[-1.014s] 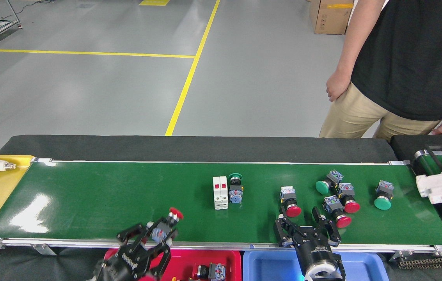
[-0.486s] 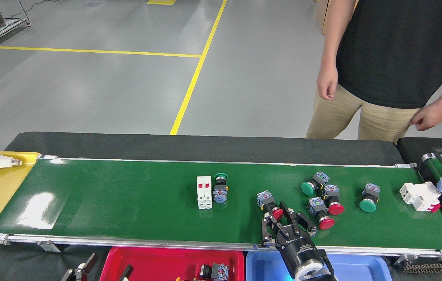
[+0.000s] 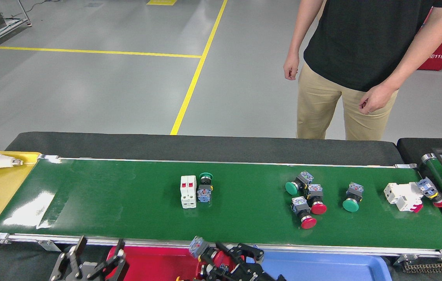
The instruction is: Pick switch part from conveyor to tray
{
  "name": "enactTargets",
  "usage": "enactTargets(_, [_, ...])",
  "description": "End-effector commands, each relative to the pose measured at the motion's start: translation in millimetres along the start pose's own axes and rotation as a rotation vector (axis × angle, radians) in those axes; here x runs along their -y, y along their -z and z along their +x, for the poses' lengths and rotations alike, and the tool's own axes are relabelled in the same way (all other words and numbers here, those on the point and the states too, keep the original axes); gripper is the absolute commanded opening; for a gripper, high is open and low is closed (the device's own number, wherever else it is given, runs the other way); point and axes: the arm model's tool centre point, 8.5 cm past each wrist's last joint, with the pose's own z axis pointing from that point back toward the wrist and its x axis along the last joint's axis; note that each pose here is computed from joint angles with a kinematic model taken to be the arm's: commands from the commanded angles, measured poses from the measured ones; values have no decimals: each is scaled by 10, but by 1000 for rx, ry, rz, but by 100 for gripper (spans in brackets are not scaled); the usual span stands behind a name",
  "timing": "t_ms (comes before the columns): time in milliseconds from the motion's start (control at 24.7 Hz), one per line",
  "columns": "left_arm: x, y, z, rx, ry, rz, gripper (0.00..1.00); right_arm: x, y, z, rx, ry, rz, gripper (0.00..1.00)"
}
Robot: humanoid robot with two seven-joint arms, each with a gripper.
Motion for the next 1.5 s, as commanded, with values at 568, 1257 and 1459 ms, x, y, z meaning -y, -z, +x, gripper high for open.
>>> enactTargets(568, [169,872,10,16,72,-122,88,19,-1188,-1376,-719,141,-88,100])
enactTargets(1257, [-430,726,1034,274,100,86,5,143,-1093,-1816,-910,156,-61,100])
enactTargets(1459, [-369,433,2021,520,90,89,7,227,-517,-1795,-903,154,-43,100])
